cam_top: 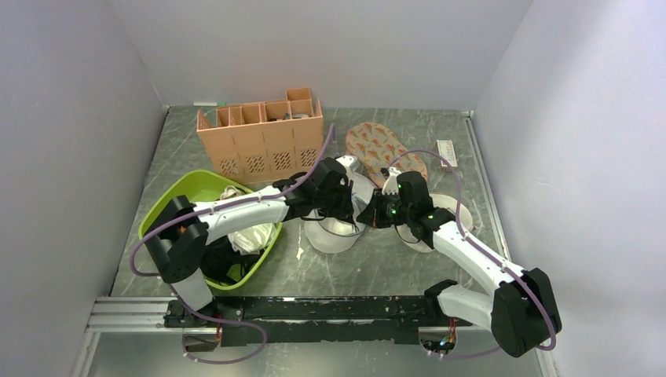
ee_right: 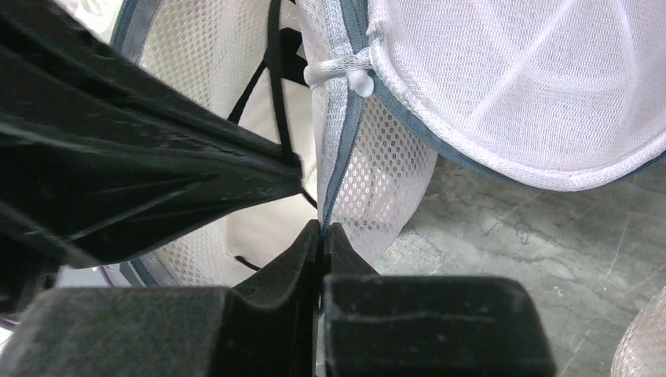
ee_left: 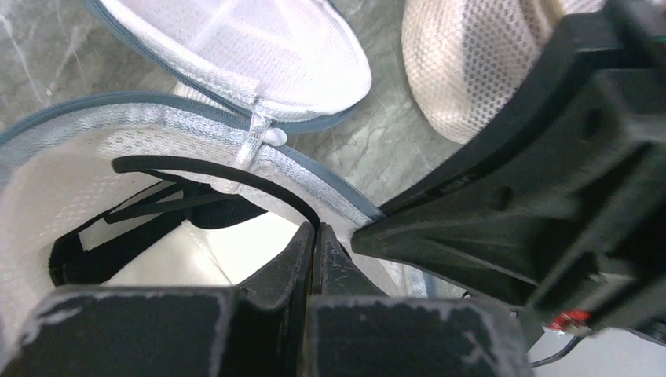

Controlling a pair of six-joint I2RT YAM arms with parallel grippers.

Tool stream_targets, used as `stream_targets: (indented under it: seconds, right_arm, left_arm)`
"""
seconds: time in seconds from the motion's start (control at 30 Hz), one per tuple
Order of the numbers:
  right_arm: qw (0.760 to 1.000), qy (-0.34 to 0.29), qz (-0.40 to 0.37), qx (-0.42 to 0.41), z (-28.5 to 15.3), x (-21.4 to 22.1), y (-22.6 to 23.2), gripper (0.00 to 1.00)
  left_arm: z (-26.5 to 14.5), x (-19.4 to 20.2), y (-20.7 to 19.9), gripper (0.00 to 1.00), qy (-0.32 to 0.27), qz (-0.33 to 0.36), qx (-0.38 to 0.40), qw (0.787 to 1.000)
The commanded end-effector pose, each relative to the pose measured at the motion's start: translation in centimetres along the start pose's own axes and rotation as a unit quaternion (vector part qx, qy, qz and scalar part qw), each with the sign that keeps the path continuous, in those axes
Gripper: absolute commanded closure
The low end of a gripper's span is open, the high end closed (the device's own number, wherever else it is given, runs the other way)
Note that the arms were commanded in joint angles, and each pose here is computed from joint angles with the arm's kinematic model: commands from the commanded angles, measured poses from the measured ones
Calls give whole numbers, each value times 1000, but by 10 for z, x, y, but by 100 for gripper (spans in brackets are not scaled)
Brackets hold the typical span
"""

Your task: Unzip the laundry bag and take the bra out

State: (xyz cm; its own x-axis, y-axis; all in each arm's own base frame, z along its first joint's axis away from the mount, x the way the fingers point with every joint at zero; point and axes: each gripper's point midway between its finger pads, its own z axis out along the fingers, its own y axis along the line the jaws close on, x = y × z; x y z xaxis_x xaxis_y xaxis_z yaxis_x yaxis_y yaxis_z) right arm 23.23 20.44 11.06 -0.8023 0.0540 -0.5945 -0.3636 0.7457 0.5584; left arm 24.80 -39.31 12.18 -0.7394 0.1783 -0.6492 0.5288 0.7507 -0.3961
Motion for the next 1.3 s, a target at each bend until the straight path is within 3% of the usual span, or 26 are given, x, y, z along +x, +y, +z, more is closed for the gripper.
stream_targets:
  seconds: [0.0, 0.33, 0.67, 1.03, 1.27]
  right_arm:
    - [1000, -20, -8, 3, -3, -11, 3, 100]
    - [1000, -23, -6, 9, -1, -12, 1, 100]
    - [1000, -25, -6, 13, -1, -14, 1, 100]
    - [1000, -27, -9, 7, 1, -21, 4, 100]
    - [1000, -26, -12, 3, 4, -21, 4, 100]
  left_arm:
    - [-41, -43, -16, 93, -76, 21, 21, 997]
    - [-168, -120, -30, 93, -226, 79, 8, 971]
    - [-302, -182, -48, 93, -368, 151, 6, 917]
    - [-412, -213, -28, 93, -449, 172, -81, 873]
    - [-486, -219, -9, 93, -500, 145, -132, 844]
